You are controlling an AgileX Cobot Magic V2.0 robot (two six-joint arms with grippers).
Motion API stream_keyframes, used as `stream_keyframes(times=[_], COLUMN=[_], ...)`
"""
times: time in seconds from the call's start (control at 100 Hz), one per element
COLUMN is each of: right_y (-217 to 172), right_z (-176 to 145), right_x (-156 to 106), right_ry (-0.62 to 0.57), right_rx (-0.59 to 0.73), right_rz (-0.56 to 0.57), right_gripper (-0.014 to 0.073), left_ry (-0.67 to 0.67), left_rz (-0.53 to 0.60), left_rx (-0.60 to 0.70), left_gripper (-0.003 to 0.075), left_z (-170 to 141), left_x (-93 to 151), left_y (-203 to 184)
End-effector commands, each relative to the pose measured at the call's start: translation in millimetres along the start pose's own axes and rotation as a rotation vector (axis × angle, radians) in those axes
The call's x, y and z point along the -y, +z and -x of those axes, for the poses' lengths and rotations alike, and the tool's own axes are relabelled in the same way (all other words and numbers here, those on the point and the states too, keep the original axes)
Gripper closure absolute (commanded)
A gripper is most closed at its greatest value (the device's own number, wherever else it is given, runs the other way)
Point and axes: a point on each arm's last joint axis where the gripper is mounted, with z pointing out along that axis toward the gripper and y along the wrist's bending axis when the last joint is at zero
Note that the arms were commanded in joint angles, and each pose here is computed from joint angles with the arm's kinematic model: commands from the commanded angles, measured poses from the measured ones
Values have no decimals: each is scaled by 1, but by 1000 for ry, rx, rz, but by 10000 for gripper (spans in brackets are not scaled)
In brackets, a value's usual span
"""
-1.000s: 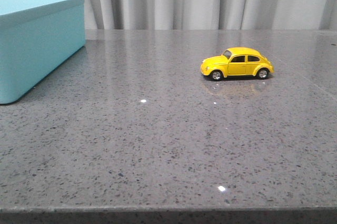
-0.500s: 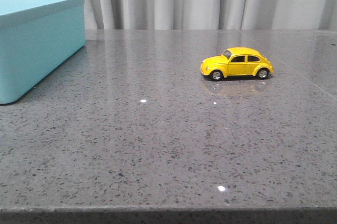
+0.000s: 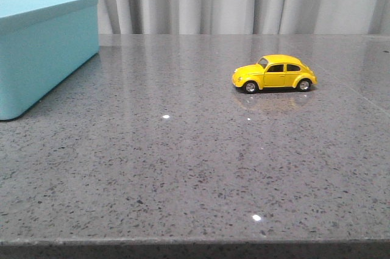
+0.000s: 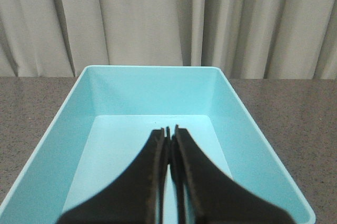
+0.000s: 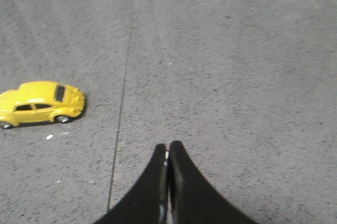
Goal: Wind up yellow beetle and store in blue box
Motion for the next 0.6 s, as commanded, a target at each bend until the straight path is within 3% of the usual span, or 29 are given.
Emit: stream_keyframes(times=[0.0, 0.28, 0.59], right_y=[2, 30, 70], right_z=[23, 47, 67], right_x=[-7, -38, -70], right_ry=[-21, -67, -86], right_rx=[57, -95, -312], right_rz=[38, 156, 192], right_gripper=[653, 622, 258], left_ry=[-17, -17, -17], left_rz=[1, 1, 1], left_rx=[101, 101, 101], left_gripper=[739, 739, 739], left_z=[19, 19, 19], left_x=[1, 1, 1], left_y=[0, 0, 0])
